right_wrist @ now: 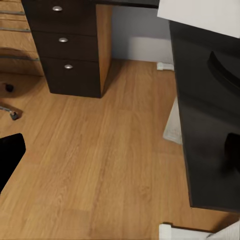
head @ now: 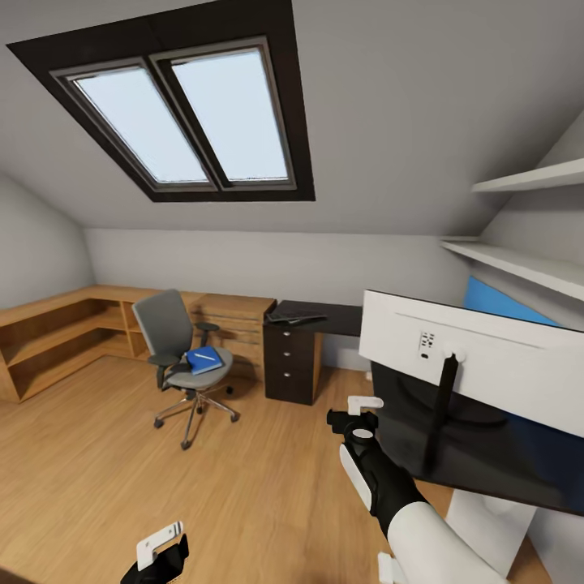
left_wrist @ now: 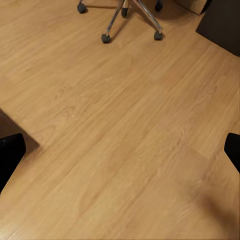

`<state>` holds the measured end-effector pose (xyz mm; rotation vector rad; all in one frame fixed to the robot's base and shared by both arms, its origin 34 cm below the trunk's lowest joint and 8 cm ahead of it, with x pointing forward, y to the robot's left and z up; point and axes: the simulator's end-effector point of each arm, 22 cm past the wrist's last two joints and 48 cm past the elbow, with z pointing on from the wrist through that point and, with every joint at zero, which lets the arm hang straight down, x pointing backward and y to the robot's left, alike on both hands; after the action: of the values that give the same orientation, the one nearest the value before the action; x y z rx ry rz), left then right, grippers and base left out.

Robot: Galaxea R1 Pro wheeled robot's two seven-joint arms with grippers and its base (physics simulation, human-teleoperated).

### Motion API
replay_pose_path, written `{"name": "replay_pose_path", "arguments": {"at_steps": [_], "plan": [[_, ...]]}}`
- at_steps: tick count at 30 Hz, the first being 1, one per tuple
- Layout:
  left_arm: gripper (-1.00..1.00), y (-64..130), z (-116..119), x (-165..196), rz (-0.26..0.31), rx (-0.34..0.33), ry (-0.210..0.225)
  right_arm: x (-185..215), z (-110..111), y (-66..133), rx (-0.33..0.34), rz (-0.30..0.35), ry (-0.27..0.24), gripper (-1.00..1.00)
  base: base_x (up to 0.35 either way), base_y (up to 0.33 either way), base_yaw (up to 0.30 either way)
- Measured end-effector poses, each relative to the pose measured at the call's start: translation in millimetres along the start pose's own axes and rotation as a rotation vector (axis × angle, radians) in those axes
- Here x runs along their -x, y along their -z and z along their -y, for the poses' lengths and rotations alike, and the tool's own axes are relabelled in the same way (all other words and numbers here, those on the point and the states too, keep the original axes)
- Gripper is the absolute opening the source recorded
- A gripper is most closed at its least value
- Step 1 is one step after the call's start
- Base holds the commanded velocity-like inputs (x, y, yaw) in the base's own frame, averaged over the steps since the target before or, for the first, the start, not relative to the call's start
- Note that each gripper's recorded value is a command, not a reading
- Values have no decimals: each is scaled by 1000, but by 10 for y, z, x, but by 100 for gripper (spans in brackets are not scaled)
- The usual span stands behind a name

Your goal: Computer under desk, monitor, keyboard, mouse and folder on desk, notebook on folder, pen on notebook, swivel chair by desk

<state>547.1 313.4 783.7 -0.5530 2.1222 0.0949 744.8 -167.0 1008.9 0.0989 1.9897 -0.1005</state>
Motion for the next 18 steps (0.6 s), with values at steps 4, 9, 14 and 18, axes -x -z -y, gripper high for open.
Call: {"name": "replay_pose_path", "arguments": {"at_steps": [4, 9, 14, 18], "plan": [[100, 5, 5, 18, 4, -1, 1, 24, -1, 13, 1, 4, -1, 100, 247, 225, -150], [100, 12, 16, 38, 8, -3, 2, 57, 0, 30, 1, 10, -1, 100, 275, 204, -170], [100, 20, 31, 56, 12, -6, 4, 90, 1, 47, 1, 16, -2, 100, 304, 135, -191], [100, 23, 35, 68, 14, -7, 4, 104, 1, 54, 2, 19, -2, 100, 310, 122, -91]]}}
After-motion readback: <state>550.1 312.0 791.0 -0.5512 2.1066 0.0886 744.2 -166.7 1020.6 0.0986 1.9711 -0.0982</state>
